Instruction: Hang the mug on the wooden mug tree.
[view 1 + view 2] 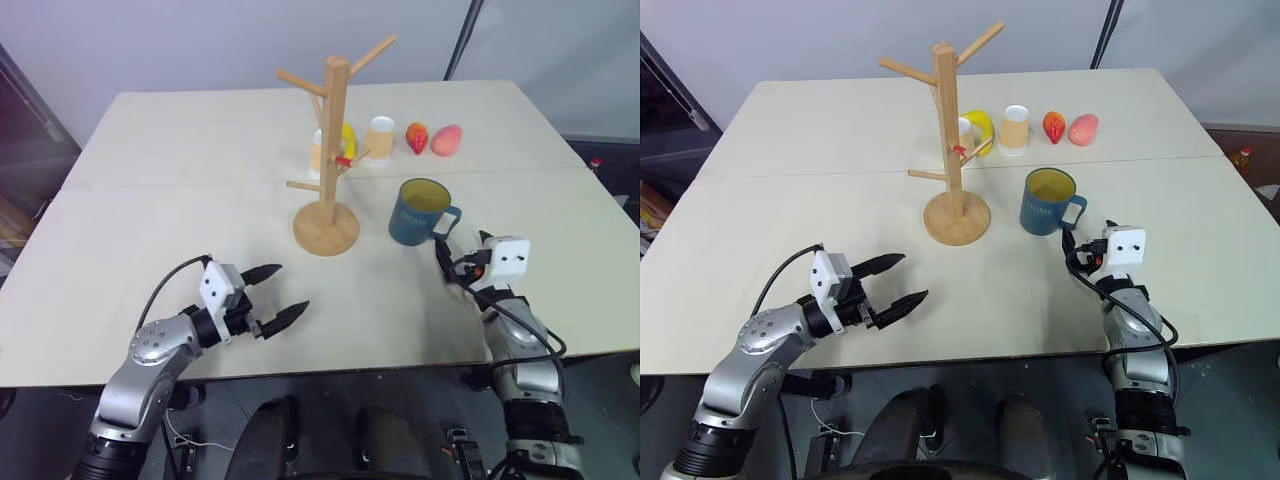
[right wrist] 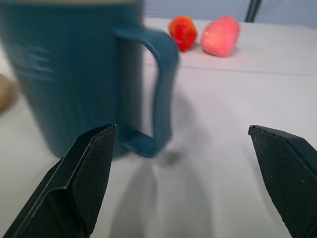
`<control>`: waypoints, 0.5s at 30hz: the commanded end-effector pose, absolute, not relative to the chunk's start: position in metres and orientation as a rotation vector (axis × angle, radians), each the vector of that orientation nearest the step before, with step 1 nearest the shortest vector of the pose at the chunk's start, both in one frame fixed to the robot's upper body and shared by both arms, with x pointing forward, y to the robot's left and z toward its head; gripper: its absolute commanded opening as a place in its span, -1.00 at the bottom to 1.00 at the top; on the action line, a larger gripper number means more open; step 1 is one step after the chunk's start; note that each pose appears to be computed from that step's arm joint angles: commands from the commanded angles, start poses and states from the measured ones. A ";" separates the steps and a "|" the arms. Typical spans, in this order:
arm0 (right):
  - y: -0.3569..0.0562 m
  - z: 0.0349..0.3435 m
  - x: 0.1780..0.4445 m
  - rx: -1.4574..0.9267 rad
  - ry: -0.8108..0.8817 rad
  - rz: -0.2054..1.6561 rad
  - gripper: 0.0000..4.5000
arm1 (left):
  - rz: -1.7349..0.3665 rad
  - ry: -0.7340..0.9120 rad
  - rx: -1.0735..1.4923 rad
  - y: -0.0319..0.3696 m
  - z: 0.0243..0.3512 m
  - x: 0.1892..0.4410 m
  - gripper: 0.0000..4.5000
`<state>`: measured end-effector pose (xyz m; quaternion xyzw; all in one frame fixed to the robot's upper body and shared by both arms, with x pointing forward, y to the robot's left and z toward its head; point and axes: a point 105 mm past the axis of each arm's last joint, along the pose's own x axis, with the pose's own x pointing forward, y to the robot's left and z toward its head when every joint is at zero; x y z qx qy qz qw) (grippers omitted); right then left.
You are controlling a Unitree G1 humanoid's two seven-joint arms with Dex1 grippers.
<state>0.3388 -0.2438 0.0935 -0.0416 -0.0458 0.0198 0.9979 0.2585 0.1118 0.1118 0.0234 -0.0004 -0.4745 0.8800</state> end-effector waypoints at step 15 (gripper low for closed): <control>-0.253 0.107 0.355 -0.092 -0.157 -0.001 0.95 | -1.121 -0.077 0.098 0.087 0.136 0.246 1.00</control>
